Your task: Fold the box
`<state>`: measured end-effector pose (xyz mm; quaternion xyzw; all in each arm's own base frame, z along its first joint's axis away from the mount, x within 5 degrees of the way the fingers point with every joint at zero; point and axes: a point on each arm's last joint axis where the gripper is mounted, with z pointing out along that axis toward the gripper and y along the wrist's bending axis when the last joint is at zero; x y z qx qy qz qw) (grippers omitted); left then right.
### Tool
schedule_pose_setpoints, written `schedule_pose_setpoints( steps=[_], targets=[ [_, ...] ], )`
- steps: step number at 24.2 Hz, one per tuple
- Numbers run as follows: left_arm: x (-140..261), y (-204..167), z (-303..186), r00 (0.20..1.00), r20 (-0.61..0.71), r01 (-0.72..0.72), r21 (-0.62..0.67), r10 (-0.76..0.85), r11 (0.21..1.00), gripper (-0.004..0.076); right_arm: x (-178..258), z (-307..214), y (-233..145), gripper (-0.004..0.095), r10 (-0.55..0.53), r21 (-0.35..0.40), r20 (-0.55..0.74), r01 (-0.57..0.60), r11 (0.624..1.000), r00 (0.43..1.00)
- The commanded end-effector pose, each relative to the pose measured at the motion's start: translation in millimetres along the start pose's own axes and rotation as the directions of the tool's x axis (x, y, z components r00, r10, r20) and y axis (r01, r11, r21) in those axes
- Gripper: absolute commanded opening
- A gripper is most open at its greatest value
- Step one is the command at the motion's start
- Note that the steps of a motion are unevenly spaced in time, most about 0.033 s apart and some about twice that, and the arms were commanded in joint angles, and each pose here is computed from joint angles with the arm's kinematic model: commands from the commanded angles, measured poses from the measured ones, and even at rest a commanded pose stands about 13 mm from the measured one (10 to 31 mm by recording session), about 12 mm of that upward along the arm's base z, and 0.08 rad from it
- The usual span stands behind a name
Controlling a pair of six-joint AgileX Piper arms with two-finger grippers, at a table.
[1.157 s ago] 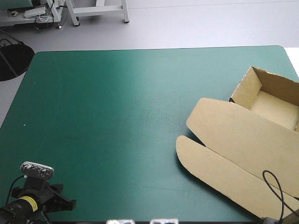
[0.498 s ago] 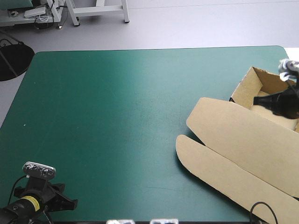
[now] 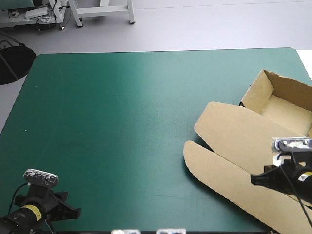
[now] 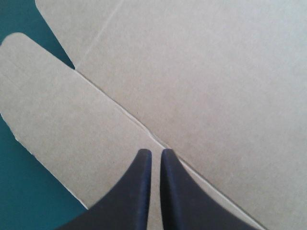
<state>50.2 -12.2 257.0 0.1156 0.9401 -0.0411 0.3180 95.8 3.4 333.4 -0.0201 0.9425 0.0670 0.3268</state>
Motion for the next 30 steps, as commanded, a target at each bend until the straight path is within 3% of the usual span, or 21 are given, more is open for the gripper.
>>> schedule_pose_setpoints(
  steps=[1, 10, 30],
  targets=[
    [-9, -1, -4, 0.998, 0.06, -0.006, 0.005, 0.006, 1.0, -0.0009, 14, 1, 2, 0.0048, -0.023, 0.01, 0.068, 0.022, 1.0, 0.997],
    [-9, -2, -4, 0.998, 0.056, 0.01, 0.019, -0.011, 1.0, -0.0009, 58, 6, 9, 0.0045, -0.068, 0.031, 0.129, 0.064, 0.997, 0.989],
    [-9, -3, -4, 0.998, 0.053, 0.017, 0.033, -0.019, 0.999, -0.0009, 65, 21, 5, 0.0043, -0.054, 0.037, 0.134, 0.049, 0.998, 0.989]
  ],
)
